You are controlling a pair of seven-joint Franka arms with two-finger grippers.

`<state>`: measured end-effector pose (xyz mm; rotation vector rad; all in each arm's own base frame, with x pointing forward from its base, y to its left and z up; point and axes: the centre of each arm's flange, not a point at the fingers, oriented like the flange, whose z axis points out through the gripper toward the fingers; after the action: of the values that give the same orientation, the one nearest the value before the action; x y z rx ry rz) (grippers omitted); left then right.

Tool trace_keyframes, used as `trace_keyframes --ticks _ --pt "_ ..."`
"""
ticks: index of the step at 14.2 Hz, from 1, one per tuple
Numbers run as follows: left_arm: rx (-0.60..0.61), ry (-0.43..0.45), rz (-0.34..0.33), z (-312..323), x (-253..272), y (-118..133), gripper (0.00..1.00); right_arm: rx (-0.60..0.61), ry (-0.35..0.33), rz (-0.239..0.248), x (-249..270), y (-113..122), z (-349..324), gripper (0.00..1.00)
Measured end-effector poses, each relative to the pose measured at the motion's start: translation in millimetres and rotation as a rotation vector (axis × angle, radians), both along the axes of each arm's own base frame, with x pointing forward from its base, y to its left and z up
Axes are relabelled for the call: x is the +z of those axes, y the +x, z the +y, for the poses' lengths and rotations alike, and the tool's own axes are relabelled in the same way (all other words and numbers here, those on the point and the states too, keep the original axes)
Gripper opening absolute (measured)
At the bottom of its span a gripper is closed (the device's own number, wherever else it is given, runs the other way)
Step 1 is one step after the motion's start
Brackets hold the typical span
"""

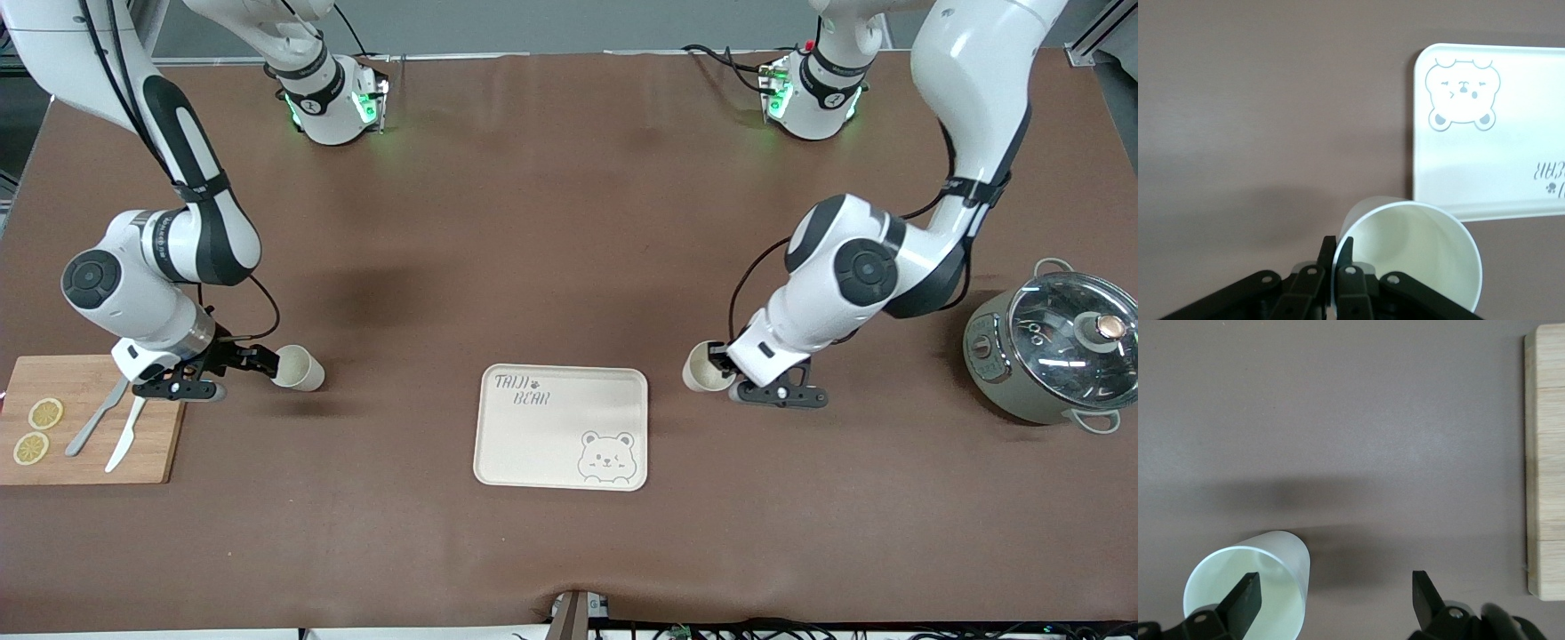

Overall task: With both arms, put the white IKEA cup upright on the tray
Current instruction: 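Carry the cup to the tray while the right gripper grasps the cup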

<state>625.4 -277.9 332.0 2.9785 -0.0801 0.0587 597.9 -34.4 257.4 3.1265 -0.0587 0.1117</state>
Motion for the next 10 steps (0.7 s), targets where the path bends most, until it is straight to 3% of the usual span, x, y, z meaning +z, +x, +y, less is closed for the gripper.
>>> trace_keyframes --ticks 10 --pt "0.048 0.056 0.001 -79 -39 7 0.04 0.002 0.002 0.021 -22 -12 2 1.0"
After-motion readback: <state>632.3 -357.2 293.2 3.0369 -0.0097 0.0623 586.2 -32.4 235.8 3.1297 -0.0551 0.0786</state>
